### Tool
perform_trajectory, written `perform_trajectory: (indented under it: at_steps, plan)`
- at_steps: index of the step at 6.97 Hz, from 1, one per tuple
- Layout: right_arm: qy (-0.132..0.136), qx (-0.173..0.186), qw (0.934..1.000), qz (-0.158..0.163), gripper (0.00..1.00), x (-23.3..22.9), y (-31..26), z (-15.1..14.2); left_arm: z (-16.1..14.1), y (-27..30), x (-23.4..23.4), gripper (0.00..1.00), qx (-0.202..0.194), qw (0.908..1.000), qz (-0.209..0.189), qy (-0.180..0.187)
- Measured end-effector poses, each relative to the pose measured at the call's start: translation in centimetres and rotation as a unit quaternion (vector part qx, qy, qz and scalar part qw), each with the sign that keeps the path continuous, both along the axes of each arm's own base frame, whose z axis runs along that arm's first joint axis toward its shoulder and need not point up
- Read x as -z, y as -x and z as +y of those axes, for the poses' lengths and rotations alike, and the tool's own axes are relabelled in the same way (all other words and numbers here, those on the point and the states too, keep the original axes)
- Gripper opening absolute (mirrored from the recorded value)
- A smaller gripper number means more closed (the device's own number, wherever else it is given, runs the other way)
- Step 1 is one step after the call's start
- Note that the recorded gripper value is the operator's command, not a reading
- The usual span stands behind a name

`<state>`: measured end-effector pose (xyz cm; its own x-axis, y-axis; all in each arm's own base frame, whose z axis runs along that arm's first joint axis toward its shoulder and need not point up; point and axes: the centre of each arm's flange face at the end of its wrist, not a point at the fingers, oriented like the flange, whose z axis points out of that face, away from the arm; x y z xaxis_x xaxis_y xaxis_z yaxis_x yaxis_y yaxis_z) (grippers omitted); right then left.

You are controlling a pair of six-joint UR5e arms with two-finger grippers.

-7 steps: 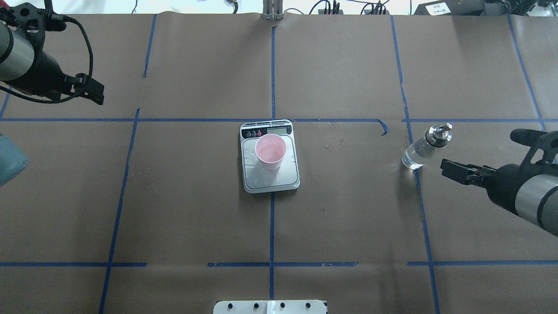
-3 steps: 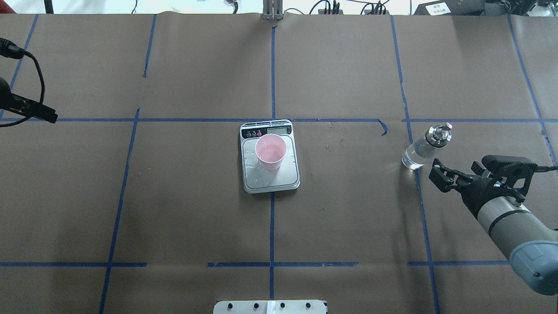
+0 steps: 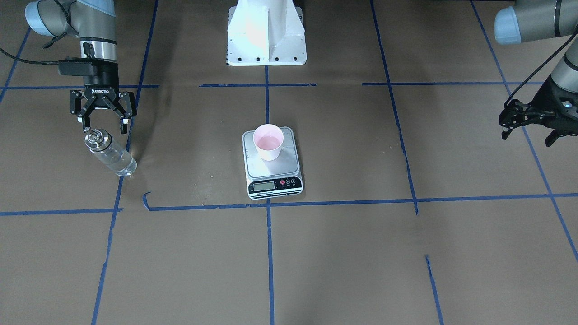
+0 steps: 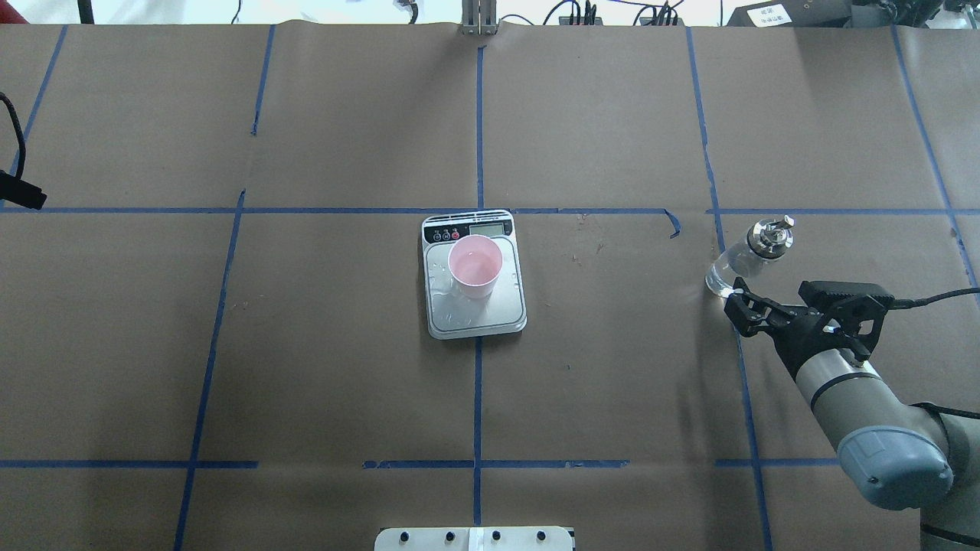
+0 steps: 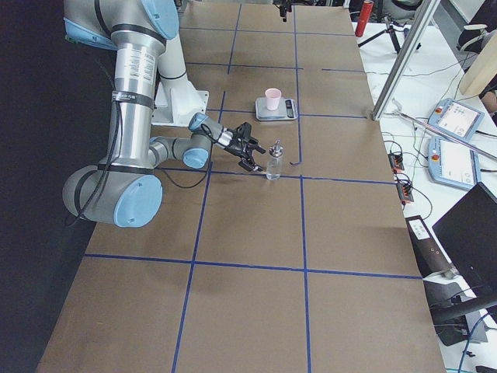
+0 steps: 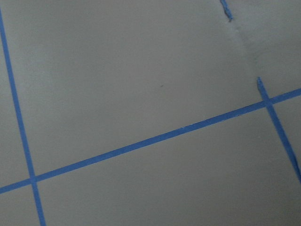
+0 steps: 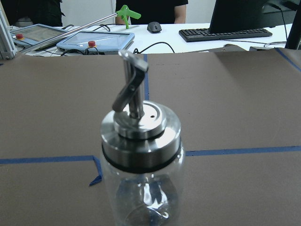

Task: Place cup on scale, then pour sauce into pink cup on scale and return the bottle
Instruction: 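Close the right gripper around the glass sauce bottle, then lift the glass bottle with the right gripper and carry it toward the cup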

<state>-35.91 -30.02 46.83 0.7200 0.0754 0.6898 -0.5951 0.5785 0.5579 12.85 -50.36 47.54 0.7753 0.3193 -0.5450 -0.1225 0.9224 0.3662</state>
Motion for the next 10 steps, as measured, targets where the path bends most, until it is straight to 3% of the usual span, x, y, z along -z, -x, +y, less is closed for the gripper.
perform_trajectory:
  at_steps: [5,8,9,10]
  plan:
    - [-0.018,0.000,0.9989,0.042,1.00,-1.4,2.9,-2.3,-0.5,0.1,-0.2,1.00,0.000,1.0000,-0.002,-0.001]
    - [-0.020,-0.015,0.9987,0.044,1.00,-1.0,3.8,-4.8,-0.6,0.1,0.2,1.00,0.001,1.0000,0.001,-0.003]
    - [-0.020,-0.021,0.9987,0.042,0.95,-1.2,4.9,-5.9,-0.6,0.1,0.3,1.00,0.002,1.0000,0.001,-0.003]
    - [-0.026,-0.024,0.9986,0.040,0.36,-2.1,5.4,-6.9,-0.7,0.0,0.4,1.00,0.004,1.0000,0.002,-0.002]
